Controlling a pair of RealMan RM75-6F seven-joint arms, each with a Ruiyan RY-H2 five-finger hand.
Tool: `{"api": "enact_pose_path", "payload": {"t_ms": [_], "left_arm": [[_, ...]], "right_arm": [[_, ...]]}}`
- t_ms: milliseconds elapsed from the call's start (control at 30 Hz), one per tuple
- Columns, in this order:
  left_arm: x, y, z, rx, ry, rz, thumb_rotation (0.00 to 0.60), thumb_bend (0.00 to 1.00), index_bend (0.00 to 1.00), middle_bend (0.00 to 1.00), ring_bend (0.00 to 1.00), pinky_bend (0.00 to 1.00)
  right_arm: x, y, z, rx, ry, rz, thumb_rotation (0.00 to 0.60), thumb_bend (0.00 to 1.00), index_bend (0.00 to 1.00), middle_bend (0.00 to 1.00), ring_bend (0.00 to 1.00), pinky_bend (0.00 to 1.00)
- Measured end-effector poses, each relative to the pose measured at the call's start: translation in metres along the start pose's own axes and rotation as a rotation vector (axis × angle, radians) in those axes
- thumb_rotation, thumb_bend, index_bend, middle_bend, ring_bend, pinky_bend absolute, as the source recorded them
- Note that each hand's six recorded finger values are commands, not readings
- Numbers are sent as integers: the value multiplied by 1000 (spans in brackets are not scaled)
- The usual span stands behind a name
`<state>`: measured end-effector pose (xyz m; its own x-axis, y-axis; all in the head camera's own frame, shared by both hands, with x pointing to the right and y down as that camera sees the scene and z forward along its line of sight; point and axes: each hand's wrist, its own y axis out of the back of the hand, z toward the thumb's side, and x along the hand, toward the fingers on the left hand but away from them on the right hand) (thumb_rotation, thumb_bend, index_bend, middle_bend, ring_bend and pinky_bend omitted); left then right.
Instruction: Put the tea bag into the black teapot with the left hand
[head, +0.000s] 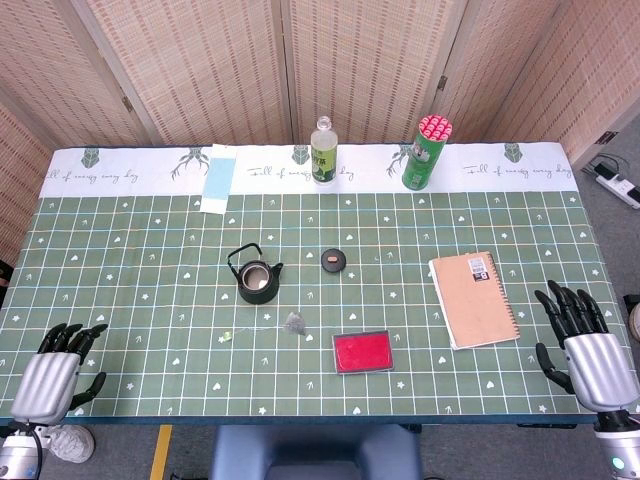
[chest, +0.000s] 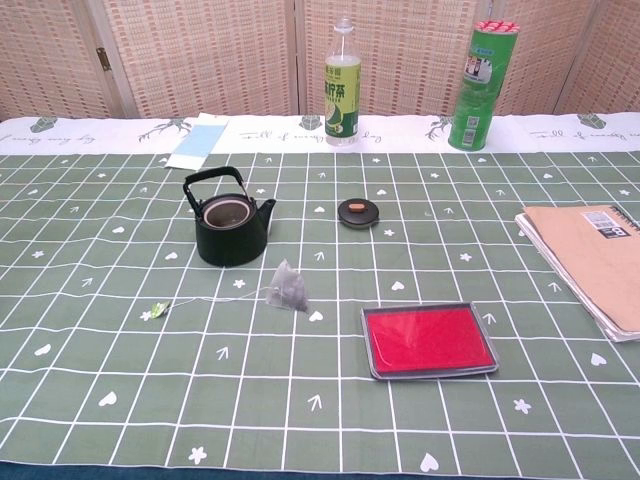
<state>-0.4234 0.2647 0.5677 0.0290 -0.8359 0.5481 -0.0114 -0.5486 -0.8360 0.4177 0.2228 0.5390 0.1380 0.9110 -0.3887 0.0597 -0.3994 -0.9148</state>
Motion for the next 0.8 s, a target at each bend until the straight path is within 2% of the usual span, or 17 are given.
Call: {"api": "enact_pose_path", "payload": {"t_ms": [267, 300, 333, 400, 433, 500, 567, 700, 800], "left_arm": [[2, -3, 6, 11, -29, -22, 600, 318, 152, 236, 133, 140], [4, -3, 9, 7, -42, -29, 600, 318, 155, 326, 246, 266], [6, -3, 12, 0, -53, -36, 600, 318, 161, 453, 401, 444], [13, -3, 20, -34, -81, -53, 600, 318, 200, 842, 836, 912], [16, -4, 24, -54, -92, -63, 600, 319, 229, 931, 922, 973], [24, -5, 34, -98, -114, -89, 600, 319, 294, 997, 993, 1000], [30, -8, 40, -113, -116, -107, 600, 318, 340, 1000, 1000, 1000], [44, -16, 50, -118, -71, -146, 600, 319, 357, 1000, 1000, 1000], [56, -27, 61, -160, -23, -179, 600, 320, 407, 1000, 1000, 1000]], "right_arm": [[2, 4, 1, -6, 8, -12, 600, 512, 0, 0, 0, 0], [2, 5, 1, -7, 8, -16, 600, 512, 0, 0, 0, 0], [3, 5, 1, -9, 8, -19, 600, 512, 0, 0, 0, 0], [4, 7, 3, -11, 14, -24, 600, 512, 0, 0, 0, 0], [4, 8, 4, -12, 18, -28, 600, 513, 0, 0, 0, 0], [4, 9, 6, -15, 25, -34, 600, 512, 0, 0, 0, 0], [4, 9, 6, -16, 26, -34, 600, 512, 0, 0, 0, 0], [0, 6, 7, -17, 30, -21, 600, 512, 0, 0, 0, 0], [-2, 5, 7, -24, 35, -11, 600, 512, 0, 0, 0, 0]]}}
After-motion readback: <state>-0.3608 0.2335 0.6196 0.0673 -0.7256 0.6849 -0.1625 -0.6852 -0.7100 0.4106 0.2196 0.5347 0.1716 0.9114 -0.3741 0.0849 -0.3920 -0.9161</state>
